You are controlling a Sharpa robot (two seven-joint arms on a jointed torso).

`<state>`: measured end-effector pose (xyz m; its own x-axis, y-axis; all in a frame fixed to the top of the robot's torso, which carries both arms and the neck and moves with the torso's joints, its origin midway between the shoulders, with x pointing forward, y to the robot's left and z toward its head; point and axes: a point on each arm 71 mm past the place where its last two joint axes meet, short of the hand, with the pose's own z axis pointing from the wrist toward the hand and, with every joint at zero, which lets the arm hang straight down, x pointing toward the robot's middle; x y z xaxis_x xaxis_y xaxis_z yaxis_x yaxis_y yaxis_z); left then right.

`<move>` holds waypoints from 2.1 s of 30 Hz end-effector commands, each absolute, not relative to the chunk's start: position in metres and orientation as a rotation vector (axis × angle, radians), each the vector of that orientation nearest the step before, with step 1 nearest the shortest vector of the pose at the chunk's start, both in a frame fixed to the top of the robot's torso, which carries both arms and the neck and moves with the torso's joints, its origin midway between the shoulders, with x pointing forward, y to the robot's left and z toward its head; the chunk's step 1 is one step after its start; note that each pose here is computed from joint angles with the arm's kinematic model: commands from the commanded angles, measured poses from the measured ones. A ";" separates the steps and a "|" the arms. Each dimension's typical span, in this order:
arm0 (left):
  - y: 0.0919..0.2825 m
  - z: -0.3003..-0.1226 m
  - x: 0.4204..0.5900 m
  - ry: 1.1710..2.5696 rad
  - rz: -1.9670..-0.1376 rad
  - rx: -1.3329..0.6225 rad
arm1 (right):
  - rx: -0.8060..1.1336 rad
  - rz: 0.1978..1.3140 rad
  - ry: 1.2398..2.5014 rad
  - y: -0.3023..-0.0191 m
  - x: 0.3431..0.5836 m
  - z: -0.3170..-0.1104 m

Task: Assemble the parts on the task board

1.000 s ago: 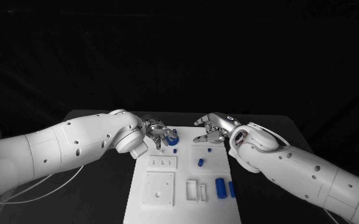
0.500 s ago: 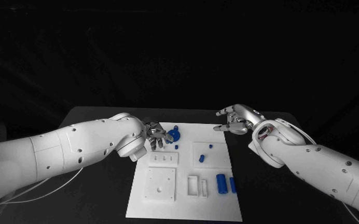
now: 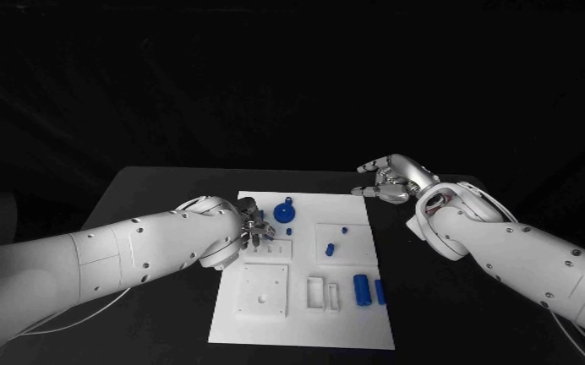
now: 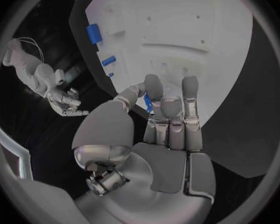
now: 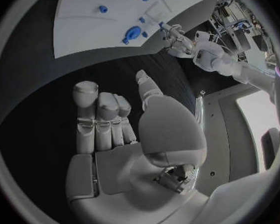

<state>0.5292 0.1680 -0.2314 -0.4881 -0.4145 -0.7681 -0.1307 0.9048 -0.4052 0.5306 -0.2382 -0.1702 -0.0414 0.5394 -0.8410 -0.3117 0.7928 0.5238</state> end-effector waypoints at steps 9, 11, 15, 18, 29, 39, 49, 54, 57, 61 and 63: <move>0.172 -0.246 0.528 2.021 -0.302 -0.366 | 0.213 0.714 1.450 -0.237 0.531 -0.168; 0.171 -0.247 0.527 2.022 -0.303 -0.364 | 0.214 0.714 1.450 -0.237 0.531 -0.168; 0.170 -0.250 0.526 2.027 -0.307 -0.359 | 0.214 0.716 1.451 -0.237 0.531 -0.168; 0.168 -0.252 0.525 2.031 -0.313 -0.355 | 0.214 0.718 1.452 -0.236 0.531 -0.168; 0.163 -0.255 0.521 2.056 -0.328 -0.334 | 0.215 0.718 1.458 -0.235 0.532 -0.169; 0.161 -0.256 0.519 2.078 -0.330 -0.319 | 0.215 0.719 1.462 -0.234 0.532 -0.169; 0.161 -0.257 0.518 2.097 -0.323 -0.304 | 0.215 0.720 1.468 -0.234 0.532 -0.170; 0.161 -0.258 0.518 2.107 -0.319 -0.296 | 0.216 0.721 1.470 -0.234 0.532 -0.170; 0.160 -0.258 0.517 2.112 -0.317 -0.293 | 0.216 0.721 1.471 -0.234 0.532 -0.170; 0.161 -0.258 0.517 2.117 -0.312 -0.291 | 0.217 0.721 1.472 -0.234 0.532 -0.170; 0.162 -0.258 0.518 2.119 -0.309 -0.291 | 0.217 0.722 1.472 -0.234 0.533 -0.170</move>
<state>0.5205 0.1627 -0.2535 -0.4949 -0.3494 -0.7956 -0.0937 0.9317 -0.3508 0.5326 -0.2349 -0.1697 -0.0500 0.5617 -0.8258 -0.3043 0.7790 0.5482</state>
